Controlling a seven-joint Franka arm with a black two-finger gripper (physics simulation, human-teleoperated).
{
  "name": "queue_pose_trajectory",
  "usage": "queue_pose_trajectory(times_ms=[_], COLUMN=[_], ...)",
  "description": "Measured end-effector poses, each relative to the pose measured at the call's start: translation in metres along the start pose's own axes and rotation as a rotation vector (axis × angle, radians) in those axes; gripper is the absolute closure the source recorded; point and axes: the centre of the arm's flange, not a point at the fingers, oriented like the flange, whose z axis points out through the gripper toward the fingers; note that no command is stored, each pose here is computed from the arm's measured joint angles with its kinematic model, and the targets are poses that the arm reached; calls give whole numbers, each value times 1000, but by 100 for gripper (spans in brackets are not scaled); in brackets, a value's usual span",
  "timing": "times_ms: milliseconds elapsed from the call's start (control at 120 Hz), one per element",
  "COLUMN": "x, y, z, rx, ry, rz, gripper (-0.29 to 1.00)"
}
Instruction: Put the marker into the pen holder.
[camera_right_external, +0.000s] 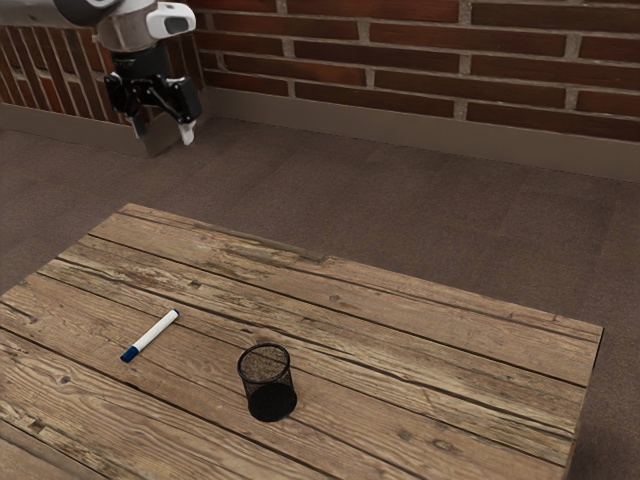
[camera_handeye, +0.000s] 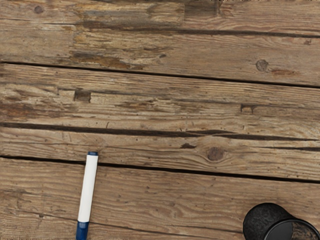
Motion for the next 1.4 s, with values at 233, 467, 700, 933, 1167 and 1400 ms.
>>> queue_pose_trajectory(times_ms=[233,467,700,933,1167,1400], x=[0,34,81,30,-38,-49], y=[7,6,-24,-60,-103,-103], z=[0,36,170,271,321,380], rx=[-1,29,9,72,104,135], ry=[-4,-3,-152,-262,-266,-285], rz=[25,28,-29,36,140,349], gripper=[0,0,0,0,0,0])
